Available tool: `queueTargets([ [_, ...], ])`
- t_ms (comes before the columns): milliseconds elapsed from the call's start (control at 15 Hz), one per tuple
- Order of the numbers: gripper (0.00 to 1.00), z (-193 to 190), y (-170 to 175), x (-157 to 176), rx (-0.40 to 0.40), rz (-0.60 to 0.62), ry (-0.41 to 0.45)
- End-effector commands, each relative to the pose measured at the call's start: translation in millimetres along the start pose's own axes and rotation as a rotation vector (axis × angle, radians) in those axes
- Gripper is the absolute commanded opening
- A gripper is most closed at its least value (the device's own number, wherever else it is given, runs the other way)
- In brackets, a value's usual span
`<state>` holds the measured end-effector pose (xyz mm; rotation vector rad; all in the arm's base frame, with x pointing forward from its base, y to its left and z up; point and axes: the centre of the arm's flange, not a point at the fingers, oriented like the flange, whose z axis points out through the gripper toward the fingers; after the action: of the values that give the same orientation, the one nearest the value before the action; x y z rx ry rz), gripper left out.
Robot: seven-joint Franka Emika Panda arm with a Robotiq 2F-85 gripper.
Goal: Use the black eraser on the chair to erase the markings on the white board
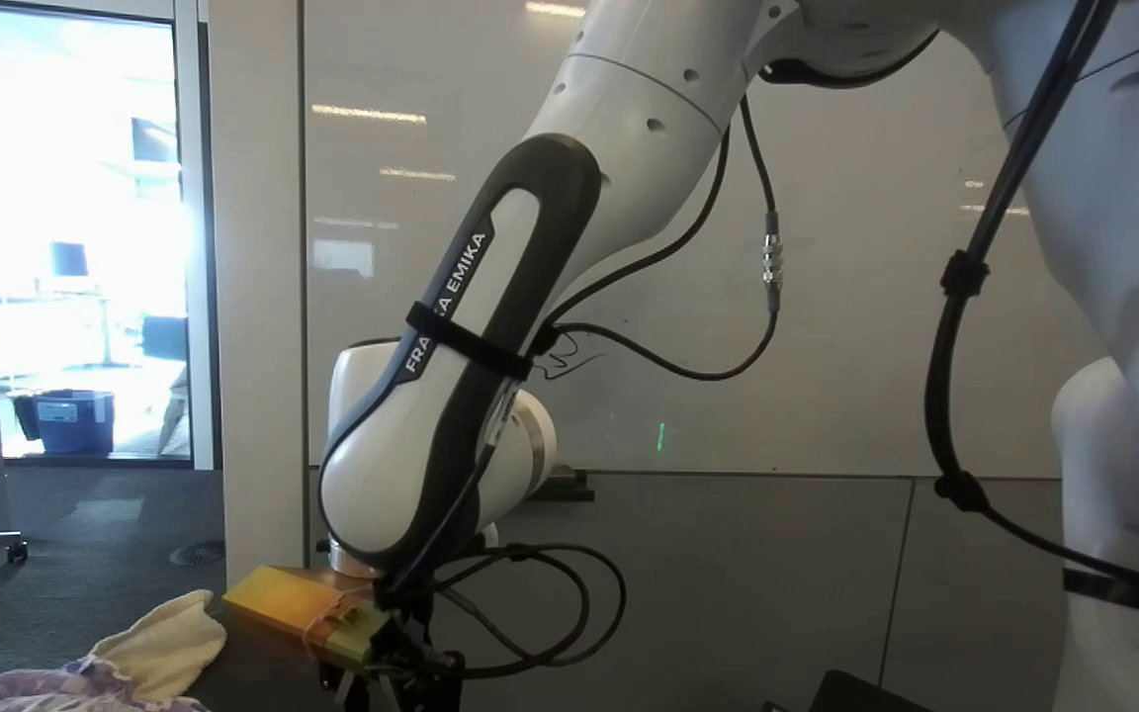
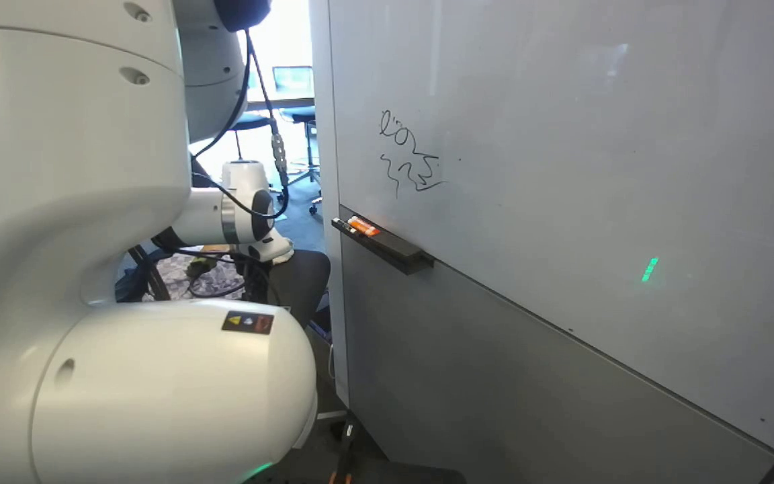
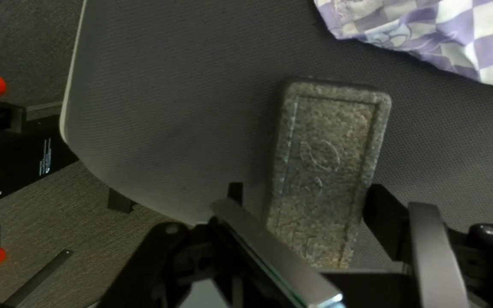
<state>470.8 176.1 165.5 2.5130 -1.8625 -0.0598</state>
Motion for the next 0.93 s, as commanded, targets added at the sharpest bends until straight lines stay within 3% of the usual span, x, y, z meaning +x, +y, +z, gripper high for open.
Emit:
queueTargets([
  [0,0.43,-2,-6,-1,0.027,-0.013,-0.006],
  [133,0.28,-2,-6,0,0.027,-0.016,-0.008],
  [467,0.28,-9,-5,-2,0.036,-0.030,-0.010],
  [867,0.28,-82,-2,-4,0.049,-0.099,0.013],
])
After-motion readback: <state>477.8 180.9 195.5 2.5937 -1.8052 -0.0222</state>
